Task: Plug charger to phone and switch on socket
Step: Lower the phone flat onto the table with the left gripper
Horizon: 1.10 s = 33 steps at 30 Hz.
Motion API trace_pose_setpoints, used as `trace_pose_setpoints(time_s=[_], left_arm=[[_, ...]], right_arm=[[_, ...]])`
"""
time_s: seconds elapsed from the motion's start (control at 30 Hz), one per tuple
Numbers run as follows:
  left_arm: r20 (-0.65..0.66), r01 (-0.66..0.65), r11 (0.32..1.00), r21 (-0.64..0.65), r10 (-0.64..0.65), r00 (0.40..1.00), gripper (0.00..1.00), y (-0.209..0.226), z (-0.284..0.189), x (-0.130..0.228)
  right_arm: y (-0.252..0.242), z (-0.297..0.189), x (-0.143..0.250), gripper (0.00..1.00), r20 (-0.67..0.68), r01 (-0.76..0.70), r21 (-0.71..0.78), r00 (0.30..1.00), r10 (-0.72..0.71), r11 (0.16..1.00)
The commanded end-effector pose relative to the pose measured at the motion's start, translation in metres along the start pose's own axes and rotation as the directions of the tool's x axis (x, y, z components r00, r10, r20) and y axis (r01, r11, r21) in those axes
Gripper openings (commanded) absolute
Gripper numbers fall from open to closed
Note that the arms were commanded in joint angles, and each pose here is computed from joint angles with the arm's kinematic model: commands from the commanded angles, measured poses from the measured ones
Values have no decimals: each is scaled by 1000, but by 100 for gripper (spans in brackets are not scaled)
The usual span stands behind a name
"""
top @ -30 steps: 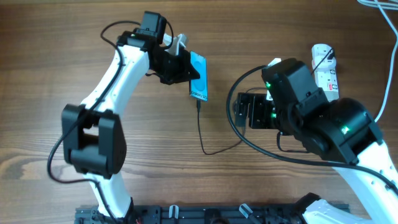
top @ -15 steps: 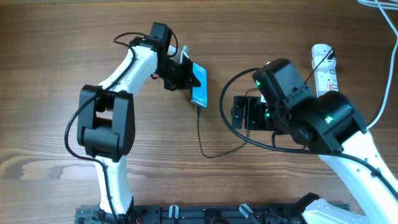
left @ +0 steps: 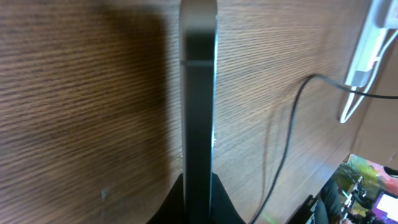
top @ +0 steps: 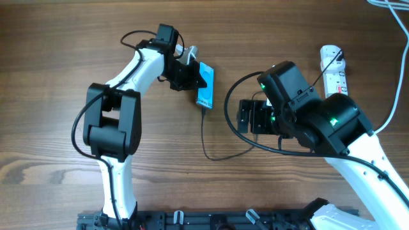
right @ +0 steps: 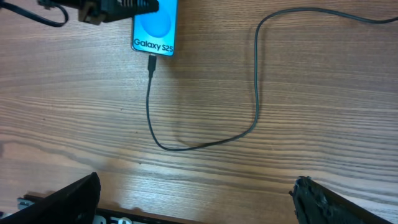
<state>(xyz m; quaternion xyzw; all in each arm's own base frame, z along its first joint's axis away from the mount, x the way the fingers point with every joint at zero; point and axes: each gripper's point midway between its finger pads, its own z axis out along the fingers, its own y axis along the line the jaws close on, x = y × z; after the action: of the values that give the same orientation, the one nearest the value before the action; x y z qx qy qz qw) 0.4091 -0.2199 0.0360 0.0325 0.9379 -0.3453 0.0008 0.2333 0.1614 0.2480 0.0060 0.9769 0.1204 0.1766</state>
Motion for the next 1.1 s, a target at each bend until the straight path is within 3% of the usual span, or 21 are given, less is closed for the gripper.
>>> trace_pose_setpoints(time_s=[0.0,0.4,0.63,1.07], left_arm=[[-36,-19,1000,9,19,999,6,0,14,7],[-45,-9,999,-40,7,999,12,16,24,8],[-54,8,993,-116,-14,998,30,33,27,12],[-61,26,956,-291,-45,997,43,64,20,19]], right_arm=[[1,5,0,100,-13,-2,0,1000,2,1000],[1,5,1,100,-15,-2,1,1000,2,1000],[-1,5,3,100,-26,-10,10,1000,10,1000],[-4,5,7,100,-42,-13,21,999,13,1000]])
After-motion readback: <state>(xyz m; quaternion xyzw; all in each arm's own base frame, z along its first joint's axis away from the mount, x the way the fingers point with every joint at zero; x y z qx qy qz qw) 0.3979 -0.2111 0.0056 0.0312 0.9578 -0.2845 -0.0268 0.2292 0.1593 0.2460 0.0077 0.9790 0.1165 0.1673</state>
